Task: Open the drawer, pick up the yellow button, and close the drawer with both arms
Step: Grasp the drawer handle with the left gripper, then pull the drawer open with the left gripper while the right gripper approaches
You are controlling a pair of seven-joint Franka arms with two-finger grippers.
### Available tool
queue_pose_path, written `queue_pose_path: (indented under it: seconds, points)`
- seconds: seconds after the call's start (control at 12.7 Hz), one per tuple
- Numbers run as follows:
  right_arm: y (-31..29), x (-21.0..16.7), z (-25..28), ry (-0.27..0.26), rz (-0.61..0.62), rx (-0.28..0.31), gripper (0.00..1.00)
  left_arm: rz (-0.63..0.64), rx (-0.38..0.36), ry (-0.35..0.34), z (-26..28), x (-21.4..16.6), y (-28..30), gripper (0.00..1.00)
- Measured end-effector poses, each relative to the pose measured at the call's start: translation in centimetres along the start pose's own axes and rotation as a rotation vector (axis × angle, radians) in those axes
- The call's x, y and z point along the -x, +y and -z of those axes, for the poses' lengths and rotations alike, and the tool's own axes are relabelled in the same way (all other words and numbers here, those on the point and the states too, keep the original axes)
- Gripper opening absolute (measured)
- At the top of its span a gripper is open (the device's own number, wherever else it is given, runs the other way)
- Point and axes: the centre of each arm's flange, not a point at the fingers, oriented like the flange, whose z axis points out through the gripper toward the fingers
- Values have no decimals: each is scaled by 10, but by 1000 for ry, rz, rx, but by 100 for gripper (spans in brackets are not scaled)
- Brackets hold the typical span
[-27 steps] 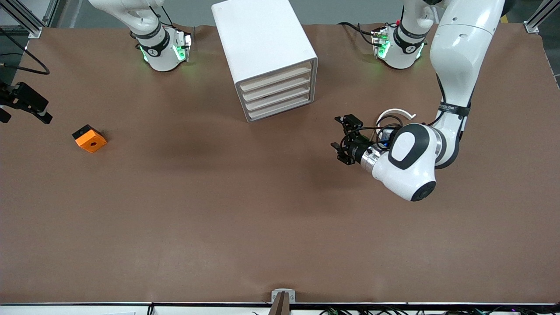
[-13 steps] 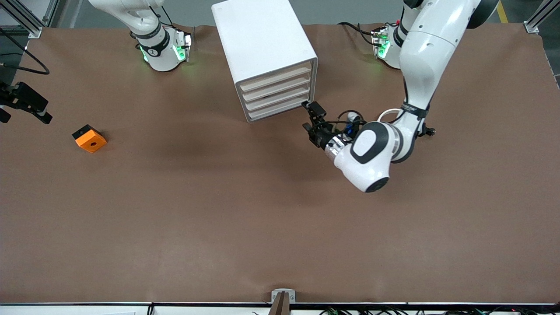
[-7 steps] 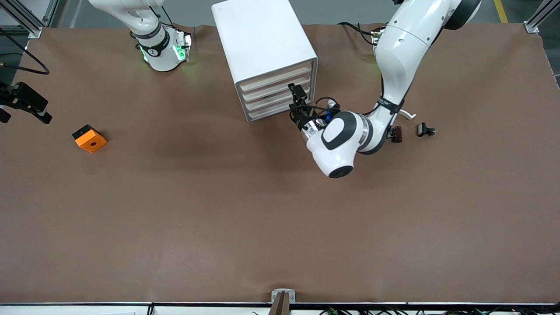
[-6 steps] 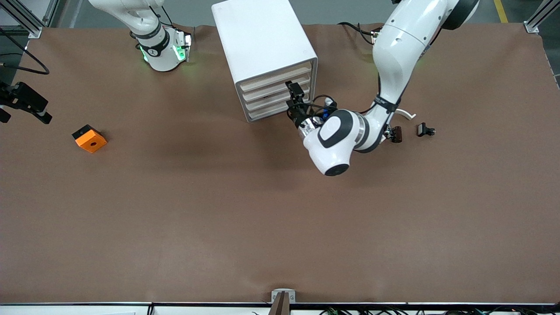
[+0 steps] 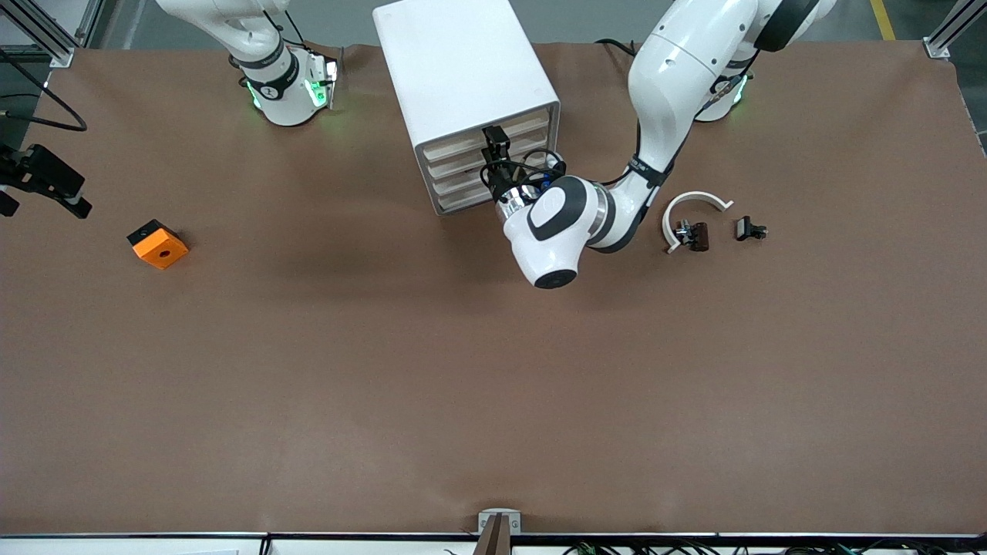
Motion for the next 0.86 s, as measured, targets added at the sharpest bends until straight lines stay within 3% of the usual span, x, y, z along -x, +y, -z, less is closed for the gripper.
queue_pose_path:
  seconds: [0.39, 0.63, 0.86]
  points:
    - [0, 0, 0, 0, 0, 0, 100, 18, -23, 4, -5, 0, 5, 13]
    - [0, 0, 0, 0, 0, 0, 100, 38, -16, -12, 7, -5, 8, 12]
    - [2, 0, 1, 2, -2, 2, 100, 54, 7, -97, 56, -24, 14, 12]
